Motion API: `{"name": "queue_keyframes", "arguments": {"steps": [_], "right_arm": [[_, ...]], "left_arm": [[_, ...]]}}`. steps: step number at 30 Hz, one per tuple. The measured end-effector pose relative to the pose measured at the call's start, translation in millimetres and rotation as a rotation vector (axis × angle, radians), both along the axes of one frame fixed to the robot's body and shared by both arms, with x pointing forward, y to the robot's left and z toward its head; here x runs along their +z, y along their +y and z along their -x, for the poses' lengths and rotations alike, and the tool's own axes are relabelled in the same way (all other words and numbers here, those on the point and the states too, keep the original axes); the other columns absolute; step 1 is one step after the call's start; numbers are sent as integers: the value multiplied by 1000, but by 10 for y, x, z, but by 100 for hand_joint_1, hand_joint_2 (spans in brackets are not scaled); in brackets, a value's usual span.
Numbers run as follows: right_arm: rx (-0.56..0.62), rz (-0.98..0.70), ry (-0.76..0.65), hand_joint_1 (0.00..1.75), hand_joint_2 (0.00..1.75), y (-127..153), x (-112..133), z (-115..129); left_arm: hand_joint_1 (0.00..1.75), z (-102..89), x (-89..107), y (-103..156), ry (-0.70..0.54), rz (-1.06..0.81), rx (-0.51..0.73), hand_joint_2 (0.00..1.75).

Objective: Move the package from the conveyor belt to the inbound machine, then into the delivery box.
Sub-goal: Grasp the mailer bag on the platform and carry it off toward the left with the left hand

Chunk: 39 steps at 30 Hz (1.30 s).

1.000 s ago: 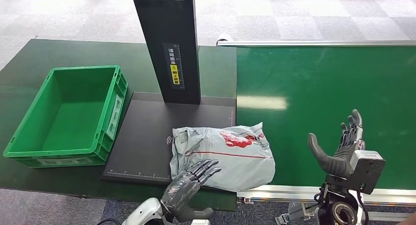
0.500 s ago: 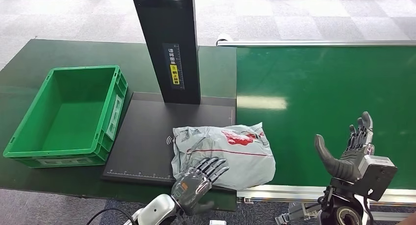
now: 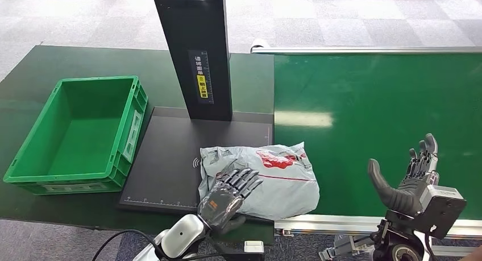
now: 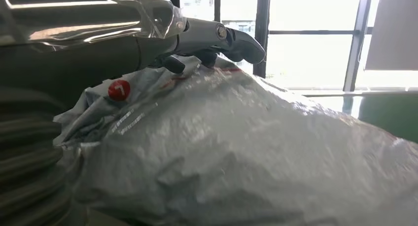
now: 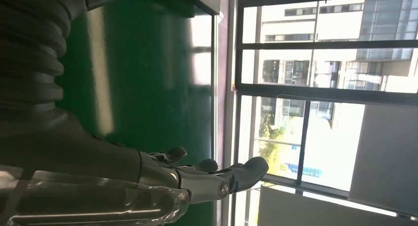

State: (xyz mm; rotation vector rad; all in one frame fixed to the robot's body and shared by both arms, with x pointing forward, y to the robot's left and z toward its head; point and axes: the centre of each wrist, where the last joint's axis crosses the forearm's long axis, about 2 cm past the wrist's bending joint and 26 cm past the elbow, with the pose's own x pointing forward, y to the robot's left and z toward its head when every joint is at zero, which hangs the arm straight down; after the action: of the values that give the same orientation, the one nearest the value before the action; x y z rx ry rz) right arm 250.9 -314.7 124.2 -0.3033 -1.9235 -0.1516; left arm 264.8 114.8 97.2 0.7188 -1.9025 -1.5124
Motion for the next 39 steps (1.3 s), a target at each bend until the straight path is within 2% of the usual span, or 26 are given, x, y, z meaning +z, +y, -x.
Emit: {"name": "queue_keyframes", "arguments": {"steps": [3, 7, 23, 39], "right_arm": [[-3, 0, 4, 0, 175, -4, -12, 25], [-6, 0, 12, 0, 175, -4, -38, 73], [-5, -1, 15, 0, 175, 3, -68, 109], [-25, -19, -12, 0, 175, 18, -37, 104]], "left_arm": [[0, -86, 93, 82, -29, 19, 18, 175], [171, -154, 169, 185, -51, 28, 35, 175], [175, -172, 125, 349, -17, 18, 56, 175], [175, -146, 81, 383, -1, 22, 56, 175]]}}
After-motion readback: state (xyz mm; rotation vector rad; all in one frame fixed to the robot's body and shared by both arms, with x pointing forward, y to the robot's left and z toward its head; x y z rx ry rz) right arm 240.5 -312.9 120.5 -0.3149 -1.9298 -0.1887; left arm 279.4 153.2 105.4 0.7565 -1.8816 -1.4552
